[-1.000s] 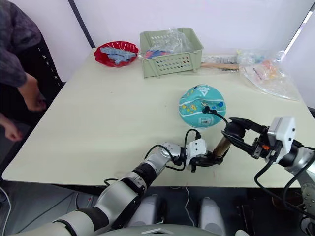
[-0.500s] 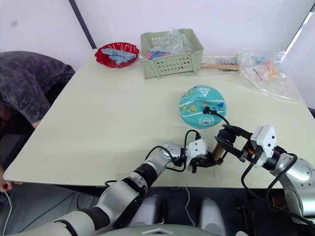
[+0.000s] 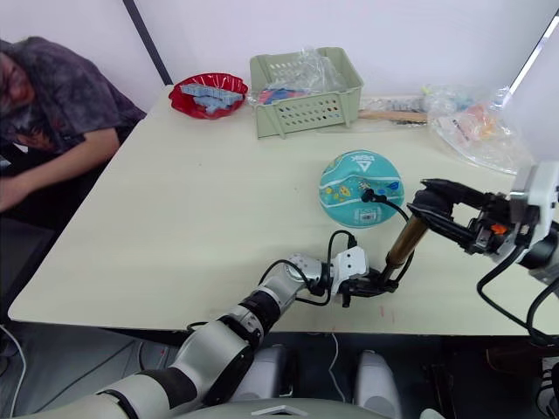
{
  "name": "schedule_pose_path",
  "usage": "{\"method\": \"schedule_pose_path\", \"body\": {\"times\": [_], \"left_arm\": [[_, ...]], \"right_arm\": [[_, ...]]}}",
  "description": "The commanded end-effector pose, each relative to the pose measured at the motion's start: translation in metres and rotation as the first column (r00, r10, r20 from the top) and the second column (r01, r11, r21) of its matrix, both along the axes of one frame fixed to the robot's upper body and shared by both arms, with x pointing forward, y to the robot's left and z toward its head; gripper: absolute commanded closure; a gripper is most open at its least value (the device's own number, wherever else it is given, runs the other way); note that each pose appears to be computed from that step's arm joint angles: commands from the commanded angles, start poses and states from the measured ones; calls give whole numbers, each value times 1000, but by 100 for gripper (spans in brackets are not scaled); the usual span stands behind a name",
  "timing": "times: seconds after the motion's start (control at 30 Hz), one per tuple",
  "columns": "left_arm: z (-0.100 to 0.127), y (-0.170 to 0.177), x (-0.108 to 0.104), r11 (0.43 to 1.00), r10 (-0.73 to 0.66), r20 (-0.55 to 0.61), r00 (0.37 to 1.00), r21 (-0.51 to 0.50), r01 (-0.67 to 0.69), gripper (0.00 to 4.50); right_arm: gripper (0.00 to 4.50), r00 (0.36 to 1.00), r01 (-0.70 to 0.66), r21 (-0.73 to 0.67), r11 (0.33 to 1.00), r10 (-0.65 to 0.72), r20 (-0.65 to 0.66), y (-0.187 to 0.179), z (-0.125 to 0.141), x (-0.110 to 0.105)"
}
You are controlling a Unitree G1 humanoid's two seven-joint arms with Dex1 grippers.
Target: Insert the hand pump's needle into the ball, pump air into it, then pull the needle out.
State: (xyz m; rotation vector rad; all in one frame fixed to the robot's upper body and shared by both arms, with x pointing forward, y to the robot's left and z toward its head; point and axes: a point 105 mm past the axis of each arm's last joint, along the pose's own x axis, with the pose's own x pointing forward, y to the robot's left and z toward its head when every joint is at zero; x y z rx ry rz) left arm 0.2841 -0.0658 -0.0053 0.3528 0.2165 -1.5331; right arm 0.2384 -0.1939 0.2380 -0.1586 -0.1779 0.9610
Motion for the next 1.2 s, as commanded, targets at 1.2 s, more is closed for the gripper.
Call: {"method": "schedule_pose_path", "body": {"times": [1.2], "left_arm": [[-44,27,-13,987,41,-94,995,158,-26,339]], "right_arm": [[282,990,104,-33,994,-106,-90,2,-46,0]]}}
